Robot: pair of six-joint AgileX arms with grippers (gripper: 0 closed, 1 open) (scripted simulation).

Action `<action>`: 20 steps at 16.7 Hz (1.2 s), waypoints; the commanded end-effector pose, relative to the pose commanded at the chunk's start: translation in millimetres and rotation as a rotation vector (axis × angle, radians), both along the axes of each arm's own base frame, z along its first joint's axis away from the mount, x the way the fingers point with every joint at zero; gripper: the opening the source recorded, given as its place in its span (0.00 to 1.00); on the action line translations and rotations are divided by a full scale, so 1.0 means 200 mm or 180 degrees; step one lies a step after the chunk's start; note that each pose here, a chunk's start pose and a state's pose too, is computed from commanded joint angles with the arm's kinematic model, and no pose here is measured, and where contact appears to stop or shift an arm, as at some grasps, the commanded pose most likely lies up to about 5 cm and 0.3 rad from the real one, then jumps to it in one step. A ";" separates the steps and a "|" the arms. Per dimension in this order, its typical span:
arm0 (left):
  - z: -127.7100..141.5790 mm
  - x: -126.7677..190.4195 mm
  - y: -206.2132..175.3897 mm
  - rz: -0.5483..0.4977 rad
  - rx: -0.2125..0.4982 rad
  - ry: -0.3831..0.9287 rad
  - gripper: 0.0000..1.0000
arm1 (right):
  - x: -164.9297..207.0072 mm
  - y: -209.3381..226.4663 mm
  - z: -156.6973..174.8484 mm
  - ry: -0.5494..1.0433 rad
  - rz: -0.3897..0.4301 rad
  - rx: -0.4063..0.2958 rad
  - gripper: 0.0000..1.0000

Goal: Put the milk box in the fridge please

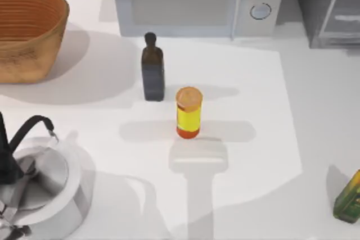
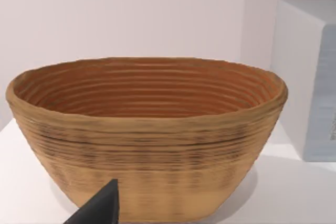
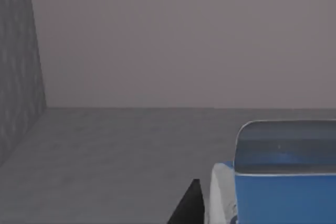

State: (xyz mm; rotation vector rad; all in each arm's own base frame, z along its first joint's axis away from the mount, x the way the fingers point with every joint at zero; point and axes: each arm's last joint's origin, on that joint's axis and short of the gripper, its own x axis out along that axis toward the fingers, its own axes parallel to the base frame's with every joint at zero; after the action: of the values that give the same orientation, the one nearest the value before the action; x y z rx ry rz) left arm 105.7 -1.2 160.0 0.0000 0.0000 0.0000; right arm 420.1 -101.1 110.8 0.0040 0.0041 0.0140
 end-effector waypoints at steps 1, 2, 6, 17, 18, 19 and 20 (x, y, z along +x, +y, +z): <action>0.00 0.00 0.00 0.0000 0.0000 0.0000 1.00 | 0.05 0.00 0.01 -0.0007 0.0005 -0.0003 0.00; 0.00 0.00 0.00 0.0000 0.0000 0.0000 1.00 | 0.10 -0.01 0.01 -0.0015 0.0007 -0.0006 0.00; 0.00 0.00 0.00 0.0000 0.0000 0.0000 1.00 | 0.34 -0.02 0.06 -0.0036 -0.0003 -0.0008 0.00; 0.00 0.00 0.00 0.0000 0.0000 0.0000 1.00 | 0.52 -0.01 0.09 0.0007 -0.0026 0.0004 0.08; 0.00 0.00 0.00 0.0000 0.0000 0.0000 1.00 | 0.52 -0.01 0.09 0.0007 -0.0026 0.0004 0.15; 0.00 0.00 0.00 0.0000 0.0000 0.0000 1.00 | 0.52 -0.01 0.09 0.0007 -0.0026 0.0004 0.23; 0.00 0.00 0.00 0.0000 0.0000 0.0000 1.00 | 0.52 -0.01 0.09 0.0007 -0.0026 0.0004 0.30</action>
State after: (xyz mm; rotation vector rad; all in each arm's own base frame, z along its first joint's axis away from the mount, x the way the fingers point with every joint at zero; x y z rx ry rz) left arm 105.7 -1.2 160.0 0.0000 0.0000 0.0000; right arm 524.3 -102.7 129.6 0.0053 0.0063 0.0060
